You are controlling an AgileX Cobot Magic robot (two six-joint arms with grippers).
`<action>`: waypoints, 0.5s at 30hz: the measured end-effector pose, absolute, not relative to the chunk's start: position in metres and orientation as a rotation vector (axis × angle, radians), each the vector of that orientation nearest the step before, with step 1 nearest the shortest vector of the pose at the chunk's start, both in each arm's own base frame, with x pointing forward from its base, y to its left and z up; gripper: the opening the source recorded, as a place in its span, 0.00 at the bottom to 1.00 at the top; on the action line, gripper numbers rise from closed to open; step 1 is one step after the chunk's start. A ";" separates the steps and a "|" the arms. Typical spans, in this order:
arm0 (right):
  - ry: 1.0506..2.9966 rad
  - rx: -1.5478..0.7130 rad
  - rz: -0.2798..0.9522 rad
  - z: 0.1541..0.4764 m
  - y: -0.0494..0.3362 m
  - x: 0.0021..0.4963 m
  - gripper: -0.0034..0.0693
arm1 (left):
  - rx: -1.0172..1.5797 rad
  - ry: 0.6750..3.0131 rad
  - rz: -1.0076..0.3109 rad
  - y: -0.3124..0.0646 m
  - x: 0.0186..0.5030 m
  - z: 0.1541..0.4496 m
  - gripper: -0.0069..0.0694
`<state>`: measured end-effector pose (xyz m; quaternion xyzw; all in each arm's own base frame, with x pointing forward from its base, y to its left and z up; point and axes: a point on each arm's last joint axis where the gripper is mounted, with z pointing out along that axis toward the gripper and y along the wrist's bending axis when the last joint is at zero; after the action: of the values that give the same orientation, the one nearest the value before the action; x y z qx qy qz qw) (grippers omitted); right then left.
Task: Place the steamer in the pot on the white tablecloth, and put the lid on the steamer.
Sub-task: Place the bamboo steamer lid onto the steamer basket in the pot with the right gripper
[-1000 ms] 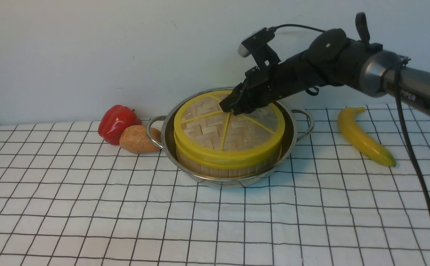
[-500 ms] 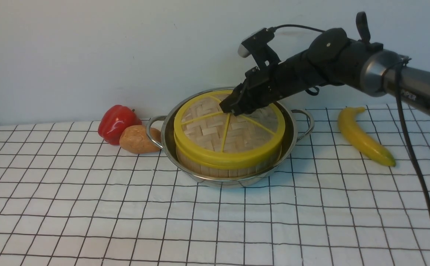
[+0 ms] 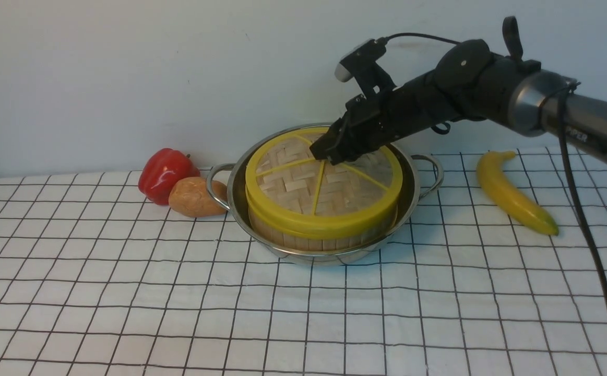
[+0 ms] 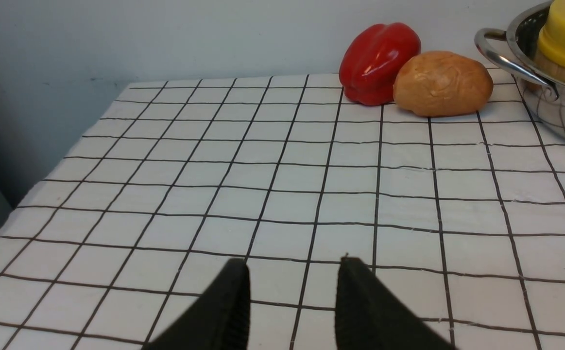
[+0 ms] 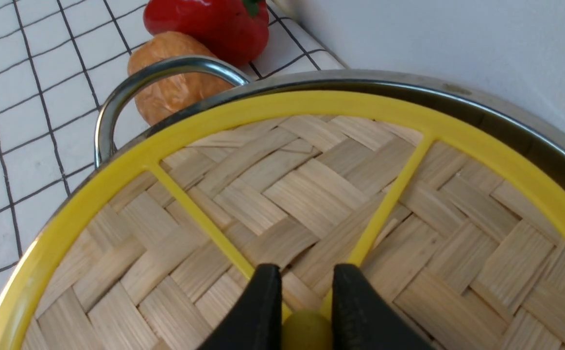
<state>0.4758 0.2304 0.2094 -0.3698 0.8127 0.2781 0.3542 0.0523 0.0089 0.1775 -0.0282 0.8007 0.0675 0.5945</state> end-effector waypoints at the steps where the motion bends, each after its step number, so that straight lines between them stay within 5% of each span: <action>1: 2.100 -0.957 0.718 0.209 0.230 0.476 0.25 | -0.066 1.861 0.157 0.009 0.052 0.177 0.41; 15: 2.051 -1.032 0.685 0.210 0.236 0.474 0.25 | -0.066 1.861 0.157 0.009 0.052 0.177 0.41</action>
<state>0.4736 0.2356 0.2095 -0.4012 0.7972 0.2664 0.3641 0.0523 0.0089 0.1775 -0.0282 0.8007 0.0675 0.5945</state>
